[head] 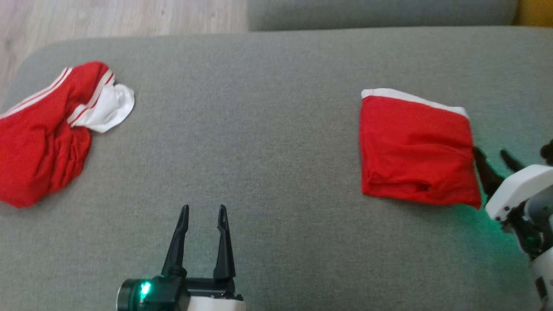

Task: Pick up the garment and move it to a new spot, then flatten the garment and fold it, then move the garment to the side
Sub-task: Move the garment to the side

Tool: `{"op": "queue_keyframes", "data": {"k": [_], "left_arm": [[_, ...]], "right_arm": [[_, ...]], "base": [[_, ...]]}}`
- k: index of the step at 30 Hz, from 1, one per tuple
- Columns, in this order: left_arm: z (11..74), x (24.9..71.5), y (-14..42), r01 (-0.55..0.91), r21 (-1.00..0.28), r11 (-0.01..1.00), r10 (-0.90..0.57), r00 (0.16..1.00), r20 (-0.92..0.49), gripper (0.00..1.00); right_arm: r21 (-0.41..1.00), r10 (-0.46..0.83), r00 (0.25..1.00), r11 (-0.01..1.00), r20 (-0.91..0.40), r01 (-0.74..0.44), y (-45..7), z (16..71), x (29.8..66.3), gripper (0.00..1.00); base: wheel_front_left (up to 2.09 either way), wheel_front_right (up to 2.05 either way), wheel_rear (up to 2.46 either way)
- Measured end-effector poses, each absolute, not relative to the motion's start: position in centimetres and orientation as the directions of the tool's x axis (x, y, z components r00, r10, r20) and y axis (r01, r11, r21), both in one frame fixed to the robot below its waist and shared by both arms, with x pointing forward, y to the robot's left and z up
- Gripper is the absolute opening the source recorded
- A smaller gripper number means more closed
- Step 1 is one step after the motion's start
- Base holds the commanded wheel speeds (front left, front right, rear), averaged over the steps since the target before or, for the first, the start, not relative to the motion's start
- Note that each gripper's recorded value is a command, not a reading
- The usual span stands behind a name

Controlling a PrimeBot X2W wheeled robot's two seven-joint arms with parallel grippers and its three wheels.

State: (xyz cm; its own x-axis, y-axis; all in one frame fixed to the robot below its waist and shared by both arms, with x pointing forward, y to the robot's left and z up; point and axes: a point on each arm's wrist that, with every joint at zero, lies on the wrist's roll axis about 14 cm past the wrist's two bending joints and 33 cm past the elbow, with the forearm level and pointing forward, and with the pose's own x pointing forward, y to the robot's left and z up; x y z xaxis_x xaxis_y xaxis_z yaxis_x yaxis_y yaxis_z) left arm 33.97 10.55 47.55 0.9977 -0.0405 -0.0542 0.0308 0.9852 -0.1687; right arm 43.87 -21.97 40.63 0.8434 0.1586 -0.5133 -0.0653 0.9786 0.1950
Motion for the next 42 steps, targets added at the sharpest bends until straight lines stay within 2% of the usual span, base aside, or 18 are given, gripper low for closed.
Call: {"op": "queue_keyframes", "data": {"k": [3,4,5,6,12,20,26,30,31,32,38,42], "left_arm": [[47.0,34.2,10.6,0.021,-0.169,0.985,-0.034,0.997,-0.073,1.00],[46.8,34.3,10.7,0.017,-0.168,0.986,-0.031,0.996,-0.078,1.00],[46.7,34.4,10.8,0.009,-0.165,0.986,-0.023,0.996,-0.084,1.00],[46.5,34.5,10.8,0.008,-0.165,0.986,-0.022,0.996,-0.088,1.00],[46.3,35.6,10.3,0.024,-0.165,0.986,-0.040,0.995,-0.092,1.00],[45.4,38.0,8.3,0.088,-0.166,0.982,-0.105,0.990,-0.099,1.00],[44.0,41.0,6.6,0.145,-0.148,0.978,-0.161,0.982,-0.103,1.00],[42.9,43.0,5.4,0.183,-0.147,0.972,-0.200,0.974,-0.106,1.00],[42.6,43.4,5.1,0.190,-0.149,0.970,-0.207,0.972,-0.108,1.00],[42.4,43.7,4.8,0.197,-0.150,0.969,-0.214,0.971,-0.108,1.00],[43.8,43.7,4.3,0.217,-0.148,0.965,-0.229,0.970,-0.075,1.00],[45.0,43.1,4.7,0.208,-0.150,0.967,-0.218,0.975,-0.054,1.00]], "right_arm": [[0.297,0.220,0.783,0.954,-0.582,-0.048,-20.0,38.4,43.3,1.00],[0.353,0.250,0.773,0.935,-0.583,-0.037,-19.0,38.1,43.3,0.61],[0.395,0.278,0.767,0.918,-0.578,-0.035,-18.1,38.0,43.3,0.00],[0.415,0.296,0.763,0.909,-0.574,-0.040,-17.5,37.9,43.4,0.00],[0.335,0.243,0.775,0.941,-0.584,-0.042,-20.8,37.7,43.7,0.00],[0.049,0.049,0.769,0.999,-0.638,-0.022,-30.8,38.3,43.7,0.00],[-0.146,-0.098,0.792,0.989,-0.603,0.011,-37.5,40.5,46.2,0.00],[-0.225,-0.181,0.788,0.973,-0.589,0.056,-40.8,40.7,47.2,0.00],[-0.241,-0.198,0.787,0.968,-0.585,0.064,-41.4,40.6,47.3,0.16],[-0.261,-0.213,0.789,0.963,-0.577,0.070,-41.9,40.6,47.4,1.00],[-0.369,-0.230,0.865,0.928,-0.446,0.056,-42.6,43.4,48.5,1.00],[-0.347,-0.175,0.904,0.937,-0.389,0.032,-40.0,44.0,49.0,1.00]], "base": [[0.00,0.00,0.00],[0.00,0.00,0.00],[0.00,0.00,0.00],[0.00,0.00,0.00],[0.00,0.00,0.00],[0.00,0.00,0.00],[0.00,0.00,0.00],[0.00,0.00,0.00],[0.00,0.00,0.00],[0.00,0.00,0.00],[0.00,0.00,0.00],[0.00,0.00,0.00]]}}
